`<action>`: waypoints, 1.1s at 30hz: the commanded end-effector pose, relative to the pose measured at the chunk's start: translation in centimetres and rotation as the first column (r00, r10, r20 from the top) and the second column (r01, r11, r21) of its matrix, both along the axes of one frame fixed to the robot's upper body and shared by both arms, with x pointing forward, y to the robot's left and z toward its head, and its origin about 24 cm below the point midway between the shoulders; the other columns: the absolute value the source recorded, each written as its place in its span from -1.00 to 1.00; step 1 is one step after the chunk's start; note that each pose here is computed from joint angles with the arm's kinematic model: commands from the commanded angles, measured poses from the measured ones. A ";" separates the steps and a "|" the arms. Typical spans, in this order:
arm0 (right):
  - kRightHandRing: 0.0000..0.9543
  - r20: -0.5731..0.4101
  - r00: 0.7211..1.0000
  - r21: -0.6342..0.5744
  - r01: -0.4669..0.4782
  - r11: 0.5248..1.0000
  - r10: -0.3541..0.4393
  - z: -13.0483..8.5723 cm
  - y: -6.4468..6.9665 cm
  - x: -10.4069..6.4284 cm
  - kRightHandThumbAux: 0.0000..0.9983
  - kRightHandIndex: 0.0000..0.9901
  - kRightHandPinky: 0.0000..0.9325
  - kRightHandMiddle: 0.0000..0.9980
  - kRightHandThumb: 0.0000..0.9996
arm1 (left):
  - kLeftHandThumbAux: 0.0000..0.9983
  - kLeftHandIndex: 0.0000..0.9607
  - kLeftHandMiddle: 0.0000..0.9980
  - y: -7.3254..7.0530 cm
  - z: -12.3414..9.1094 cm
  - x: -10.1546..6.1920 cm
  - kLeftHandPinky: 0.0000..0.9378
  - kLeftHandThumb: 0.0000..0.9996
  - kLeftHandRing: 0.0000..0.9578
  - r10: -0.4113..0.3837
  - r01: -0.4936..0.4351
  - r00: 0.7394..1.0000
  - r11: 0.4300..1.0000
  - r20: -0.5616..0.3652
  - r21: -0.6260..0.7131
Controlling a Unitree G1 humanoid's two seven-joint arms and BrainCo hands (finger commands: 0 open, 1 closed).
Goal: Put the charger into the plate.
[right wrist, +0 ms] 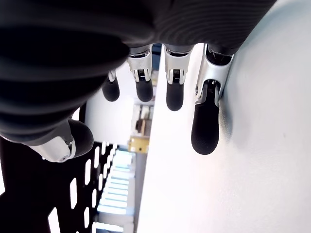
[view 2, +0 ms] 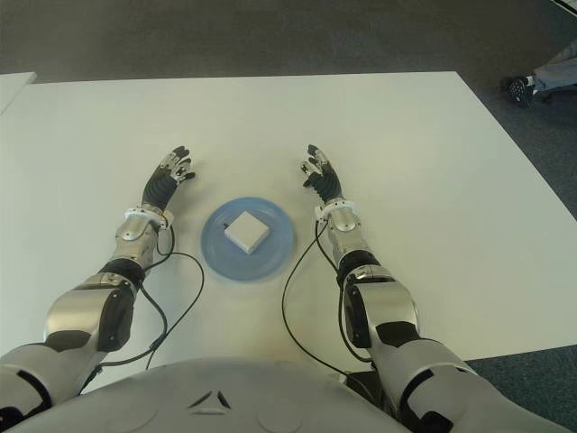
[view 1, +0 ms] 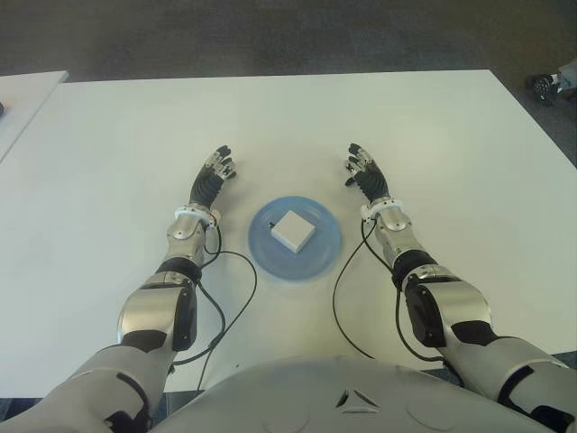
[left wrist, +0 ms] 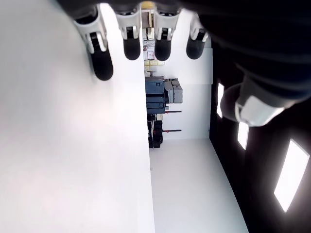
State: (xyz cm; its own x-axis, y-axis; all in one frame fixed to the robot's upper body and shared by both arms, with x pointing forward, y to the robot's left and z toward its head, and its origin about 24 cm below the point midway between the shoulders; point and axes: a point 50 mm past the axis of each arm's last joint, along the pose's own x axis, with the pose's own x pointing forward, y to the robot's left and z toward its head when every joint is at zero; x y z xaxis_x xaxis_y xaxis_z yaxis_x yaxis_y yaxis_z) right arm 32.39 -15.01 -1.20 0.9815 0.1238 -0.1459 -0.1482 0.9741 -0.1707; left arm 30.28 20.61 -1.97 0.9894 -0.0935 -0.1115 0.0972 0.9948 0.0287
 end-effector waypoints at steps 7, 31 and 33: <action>-1.00 -0.236 0.970 -0.015 0.049 0.999 -0.051 -5.2 -0.7 -4.2 0.11 -1.00 -1.00 -1.00 -0.92 | 0.00 -1.00 -1.00 -0.1 -1.6 -1.0 -1.00 -0.98 -1.00 -0.019 0.019 0.996 1.000 -0.088 -0.006; -1.00 -0.224 0.972 0.075 0.093 0.993 -0.074 -5.1 -0.4 -4.2 0.17 -1.00 -1.00 -1.00 -0.86 | 0.00 -1.00 -1.00 0.2 -1.6 -1.1 -1.00 -0.98 -1.00 -0.031 0.033 0.994 0.999 -0.105 0.011; -1.00 -0.219 0.973 0.080 0.092 0.993 -0.073 -5.0 -0.3 -4.2 0.16 -1.00 -1.00 -1.00 -0.85 | 0.00 -1.00 -1.00 0.2 -1.6 -1.1 -1.00 -0.98 -1.00 -0.032 0.033 0.994 0.999 -0.107 0.010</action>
